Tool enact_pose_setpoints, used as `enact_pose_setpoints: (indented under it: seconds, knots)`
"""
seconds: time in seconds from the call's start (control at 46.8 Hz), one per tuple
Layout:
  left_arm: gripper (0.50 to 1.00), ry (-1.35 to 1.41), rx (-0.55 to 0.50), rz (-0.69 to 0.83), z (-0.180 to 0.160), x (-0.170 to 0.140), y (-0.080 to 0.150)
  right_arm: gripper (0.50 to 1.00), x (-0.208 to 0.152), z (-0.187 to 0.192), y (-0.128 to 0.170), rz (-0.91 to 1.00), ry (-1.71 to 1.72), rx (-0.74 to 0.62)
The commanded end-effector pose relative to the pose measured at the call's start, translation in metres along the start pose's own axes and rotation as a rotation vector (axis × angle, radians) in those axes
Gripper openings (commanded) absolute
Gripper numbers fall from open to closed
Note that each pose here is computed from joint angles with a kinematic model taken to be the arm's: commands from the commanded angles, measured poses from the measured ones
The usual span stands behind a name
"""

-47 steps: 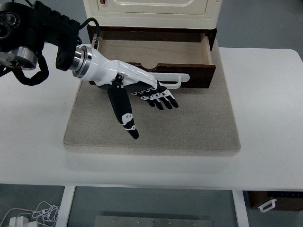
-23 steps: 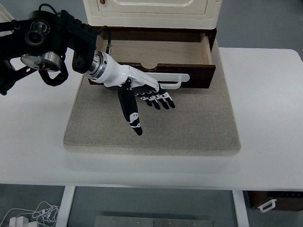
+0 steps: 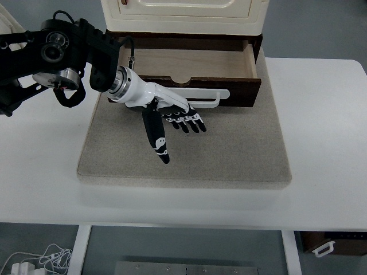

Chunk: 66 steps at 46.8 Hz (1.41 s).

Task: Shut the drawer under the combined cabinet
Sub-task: 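Press the left hand's fingers against the drawer front beside the white handle, then push the dark-brown drawer into the cabinet with the left hand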

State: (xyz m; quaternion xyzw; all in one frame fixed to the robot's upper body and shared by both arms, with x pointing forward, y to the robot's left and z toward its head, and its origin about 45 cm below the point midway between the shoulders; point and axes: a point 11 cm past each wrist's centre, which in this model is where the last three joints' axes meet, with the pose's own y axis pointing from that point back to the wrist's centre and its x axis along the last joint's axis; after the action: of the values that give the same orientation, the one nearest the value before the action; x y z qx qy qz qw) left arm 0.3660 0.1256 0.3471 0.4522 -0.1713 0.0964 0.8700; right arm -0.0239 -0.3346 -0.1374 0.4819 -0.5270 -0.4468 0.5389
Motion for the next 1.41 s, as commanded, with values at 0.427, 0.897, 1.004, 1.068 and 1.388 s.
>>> enact_pose_setpoints:
  seconds: [0.427, 0.897, 1.004, 1.068, 1.388]
  knots:
    - [1.0, 0.004, 0.039, 0.064, -0.008, 0.017, 0.002, 0.952, 0.0, 0.0, 0.0, 0.0, 0.0, 0.001]
    - [1.0, 0.03, 0.043, 0.102, -0.005, 0.028, -0.007, 0.952, 0.0, 0.001, 0.0, 0.0, 0.0, -0.001]
    - [1.0, 0.043, 0.045, 0.121, -0.005, 0.036, -0.009, 0.952, 0.0, 0.0, 0.0, 0.0, 0.0, 0.001]
    - [1.0, 0.042, 0.053, 0.138, -0.006, 0.04, -0.009, 0.952, 0.0, 0.001, 0.0, 0.0, 0.0, -0.001]
    - [1.0, 0.077, 0.077, 0.193, -0.016, 0.053, -0.007, 0.952, 0.0, 0.0, 0.0, 0.0, 0.0, 0.001]
